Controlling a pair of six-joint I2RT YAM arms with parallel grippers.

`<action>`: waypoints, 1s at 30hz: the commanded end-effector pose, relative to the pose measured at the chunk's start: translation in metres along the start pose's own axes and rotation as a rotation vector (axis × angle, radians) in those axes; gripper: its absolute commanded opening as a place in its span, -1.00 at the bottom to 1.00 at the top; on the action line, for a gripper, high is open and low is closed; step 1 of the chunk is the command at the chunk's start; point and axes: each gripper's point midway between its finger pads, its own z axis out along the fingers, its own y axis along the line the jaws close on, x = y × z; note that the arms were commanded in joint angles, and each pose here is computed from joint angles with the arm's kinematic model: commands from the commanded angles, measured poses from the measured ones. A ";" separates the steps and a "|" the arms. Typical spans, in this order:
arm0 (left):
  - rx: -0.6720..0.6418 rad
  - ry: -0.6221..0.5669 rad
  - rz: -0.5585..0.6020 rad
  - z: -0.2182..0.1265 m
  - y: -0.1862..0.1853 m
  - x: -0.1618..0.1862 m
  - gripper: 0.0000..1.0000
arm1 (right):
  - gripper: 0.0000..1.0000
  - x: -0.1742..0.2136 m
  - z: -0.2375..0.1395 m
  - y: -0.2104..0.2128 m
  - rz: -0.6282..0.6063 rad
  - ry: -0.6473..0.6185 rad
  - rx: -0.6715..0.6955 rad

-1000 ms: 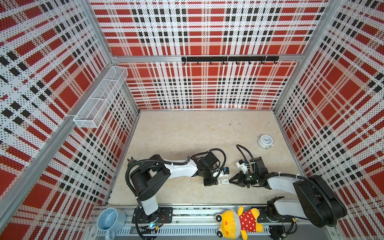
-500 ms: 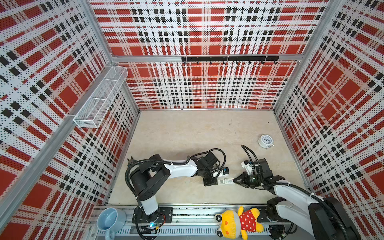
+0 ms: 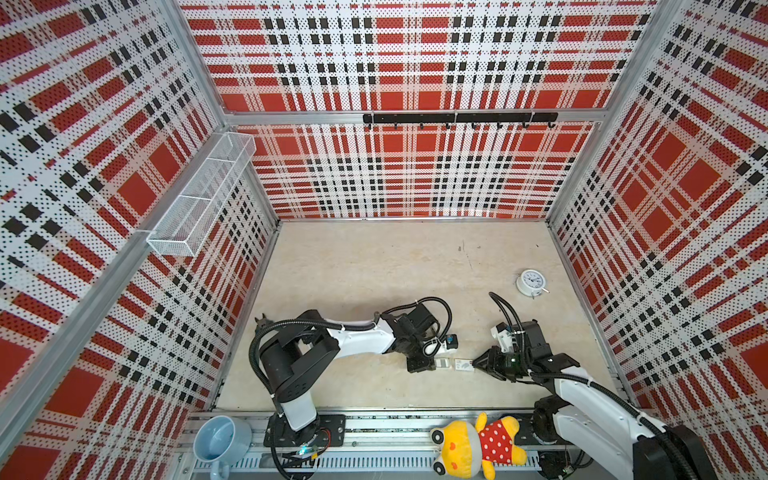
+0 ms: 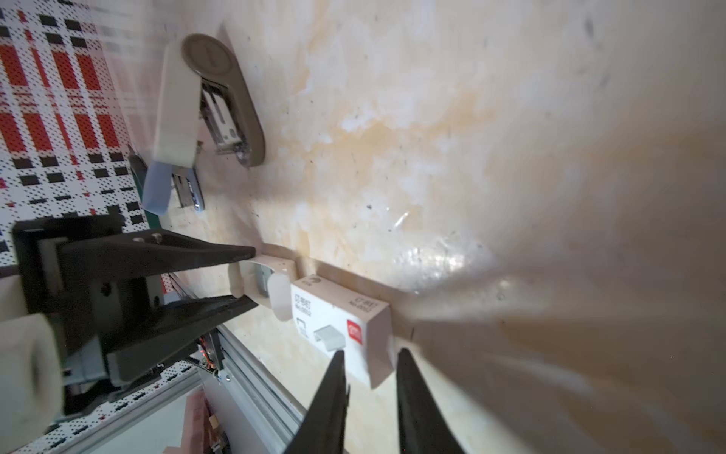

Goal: Load the staples into the stapler
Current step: 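Release the box with the left gripper and lift both grippers away, then move the left gripper to the cream stapler and grasp its end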

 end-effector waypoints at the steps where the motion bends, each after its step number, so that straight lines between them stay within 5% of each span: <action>1: -0.013 -0.031 0.012 -0.012 0.001 -0.012 -0.11 | -0.34 -0.019 -0.011 0.014 -0.040 -0.071 -0.003; 9: -0.016 -0.059 0.032 -0.035 -0.001 -0.033 0.21 | -0.36 -0.043 -0.025 0.035 -0.096 -0.163 -0.034; 15: -0.020 -0.097 0.080 -0.089 0.007 -0.072 0.31 | -0.33 -0.059 -0.039 0.046 -0.141 -0.202 -0.020; 22: -0.031 0.047 0.266 -0.114 0.040 -0.072 0.37 | -0.29 -0.074 -0.045 0.046 -0.141 -0.219 0.007; 30: 0.060 0.170 0.392 -0.104 0.073 -0.059 0.40 | -0.27 -0.081 -0.045 0.042 -0.071 -0.232 -0.047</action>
